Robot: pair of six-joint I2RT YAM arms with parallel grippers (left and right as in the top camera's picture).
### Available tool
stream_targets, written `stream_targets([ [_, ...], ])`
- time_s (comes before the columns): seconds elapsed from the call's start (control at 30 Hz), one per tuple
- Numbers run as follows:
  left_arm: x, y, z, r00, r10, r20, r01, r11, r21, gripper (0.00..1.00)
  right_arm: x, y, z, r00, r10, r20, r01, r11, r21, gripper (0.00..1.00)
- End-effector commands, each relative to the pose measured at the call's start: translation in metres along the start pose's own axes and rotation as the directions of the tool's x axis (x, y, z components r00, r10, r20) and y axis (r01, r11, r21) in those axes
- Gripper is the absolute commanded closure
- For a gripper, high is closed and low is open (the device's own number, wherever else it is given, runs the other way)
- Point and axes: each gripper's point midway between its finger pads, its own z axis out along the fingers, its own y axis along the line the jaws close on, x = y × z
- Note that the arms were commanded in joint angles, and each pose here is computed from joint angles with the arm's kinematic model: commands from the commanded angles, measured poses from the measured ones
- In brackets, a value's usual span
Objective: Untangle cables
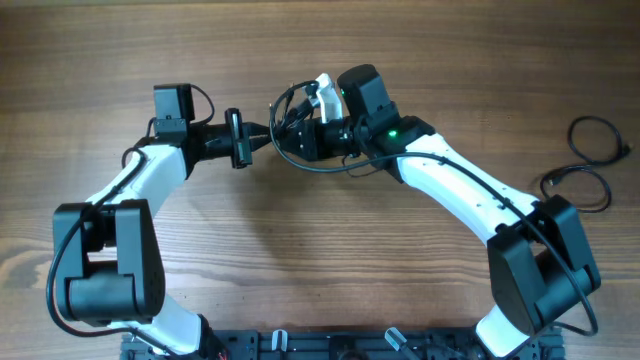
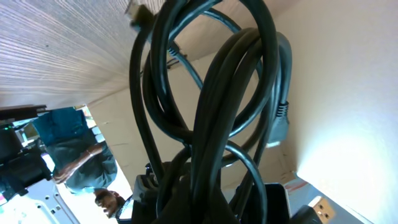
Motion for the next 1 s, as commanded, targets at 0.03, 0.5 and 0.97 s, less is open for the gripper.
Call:
stream_targets([
  [0.03, 0.01, 0.003, 0.001, 0.999, 0.006, -0.048, -0.007, 1.0, -0.015, 0.96, -0.021, -0.001, -0.007, 0.996, -0.015, 0.085, 0.012, 0.999, 0.038, 0.74],
  [0.5, 0.01, 0.003, 0.001, 0.998, 0.033, -0.048, -0.033, 0.999, -0.014, 0.96, -0.048, -0.016, -0.012, 0.977, -0.04, 0.212, 0.01, 0.99, 0.141, 0.73],
  [0.97, 0.004, 0.002, 0.001, 0.987, 0.161, -0.011, -0.161, 0.987, -0.005, 0.96, -0.003, -0.053, -0.02, 0.949, 0.301, 0.094, -0.314, 0.923, 0.22, 0.96],
])
